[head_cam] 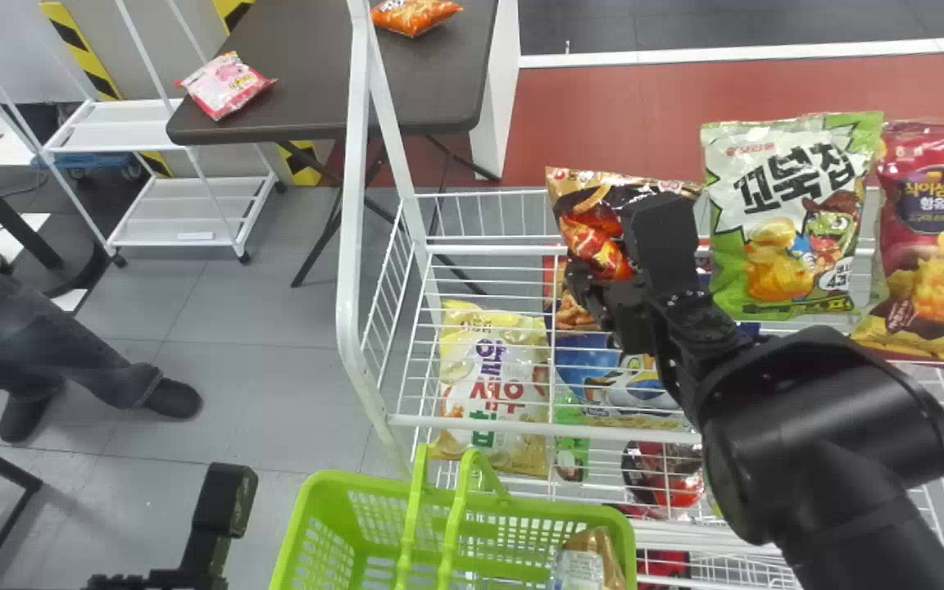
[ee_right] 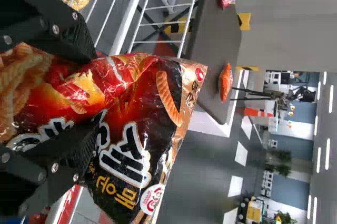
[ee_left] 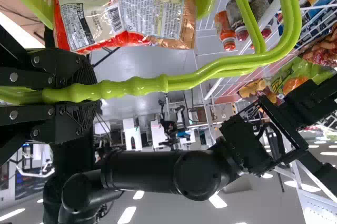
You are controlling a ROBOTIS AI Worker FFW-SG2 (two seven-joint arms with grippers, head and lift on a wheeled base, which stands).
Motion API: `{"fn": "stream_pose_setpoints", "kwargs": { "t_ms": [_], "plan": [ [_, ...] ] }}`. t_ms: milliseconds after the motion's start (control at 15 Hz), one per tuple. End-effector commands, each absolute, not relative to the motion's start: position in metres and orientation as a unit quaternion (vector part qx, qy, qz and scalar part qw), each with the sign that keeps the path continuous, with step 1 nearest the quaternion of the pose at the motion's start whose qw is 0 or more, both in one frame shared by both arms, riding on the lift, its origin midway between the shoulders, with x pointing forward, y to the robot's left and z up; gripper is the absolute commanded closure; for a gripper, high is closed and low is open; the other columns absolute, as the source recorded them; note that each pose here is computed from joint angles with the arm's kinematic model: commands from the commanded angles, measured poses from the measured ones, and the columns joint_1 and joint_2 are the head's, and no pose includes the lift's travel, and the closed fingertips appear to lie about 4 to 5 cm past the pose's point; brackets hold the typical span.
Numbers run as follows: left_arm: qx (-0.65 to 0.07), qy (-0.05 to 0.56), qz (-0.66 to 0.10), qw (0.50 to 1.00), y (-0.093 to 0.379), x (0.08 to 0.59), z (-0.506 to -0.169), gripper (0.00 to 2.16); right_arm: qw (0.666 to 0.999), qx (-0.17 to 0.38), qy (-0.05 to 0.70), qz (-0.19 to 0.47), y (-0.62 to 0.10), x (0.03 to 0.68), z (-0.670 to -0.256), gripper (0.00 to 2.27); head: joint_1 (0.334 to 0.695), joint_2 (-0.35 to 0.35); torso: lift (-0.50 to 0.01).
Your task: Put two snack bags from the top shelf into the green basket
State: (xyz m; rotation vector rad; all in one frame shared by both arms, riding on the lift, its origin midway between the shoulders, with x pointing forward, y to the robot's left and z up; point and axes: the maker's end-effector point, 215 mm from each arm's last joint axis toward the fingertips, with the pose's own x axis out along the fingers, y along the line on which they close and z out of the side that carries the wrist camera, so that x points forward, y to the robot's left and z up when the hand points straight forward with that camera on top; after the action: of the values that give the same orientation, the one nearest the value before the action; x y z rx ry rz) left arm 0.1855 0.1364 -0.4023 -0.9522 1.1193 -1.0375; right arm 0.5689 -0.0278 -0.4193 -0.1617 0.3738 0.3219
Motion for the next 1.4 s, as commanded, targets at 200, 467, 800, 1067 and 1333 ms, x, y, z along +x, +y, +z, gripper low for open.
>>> {"fn": "stream_pose_setpoints", "kwargs": {
  "t_ms": [200,467,800,1067,1333],
  "plan": [
    [-0.418,0.492,-0.447,0.619,0.137,0.184,-0.404,2.15,0.977,-0.075,0.133,0.15,-0.039,0.549,-0.38,2.25,0.695,0.163,-0.001],
    [-0.42,0.494,-0.446,0.618,0.137,0.183,-0.406,2.15,0.976,-0.079,0.145,0.143,-0.059,0.519,-0.374,2.25,0.695,0.15,-0.001],
    [-0.421,0.495,-0.444,0.617,0.138,0.183,-0.407,2.15,0.959,-0.077,0.226,0.153,-0.084,0.451,-0.368,2.25,0.695,0.12,-0.001],
    [-0.421,0.495,-0.442,0.618,0.138,0.184,-0.408,2.15,0.927,-0.079,0.327,0.168,-0.095,0.382,-0.38,2.25,0.695,0.098,-0.001],
    [-0.421,0.495,-0.443,0.618,0.137,0.184,-0.408,2.15,0.913,-0.081,0.352,0.188,-0.092,0.35,-0.365,2.25,0.695,0.094,-0.001]
  ]
}}
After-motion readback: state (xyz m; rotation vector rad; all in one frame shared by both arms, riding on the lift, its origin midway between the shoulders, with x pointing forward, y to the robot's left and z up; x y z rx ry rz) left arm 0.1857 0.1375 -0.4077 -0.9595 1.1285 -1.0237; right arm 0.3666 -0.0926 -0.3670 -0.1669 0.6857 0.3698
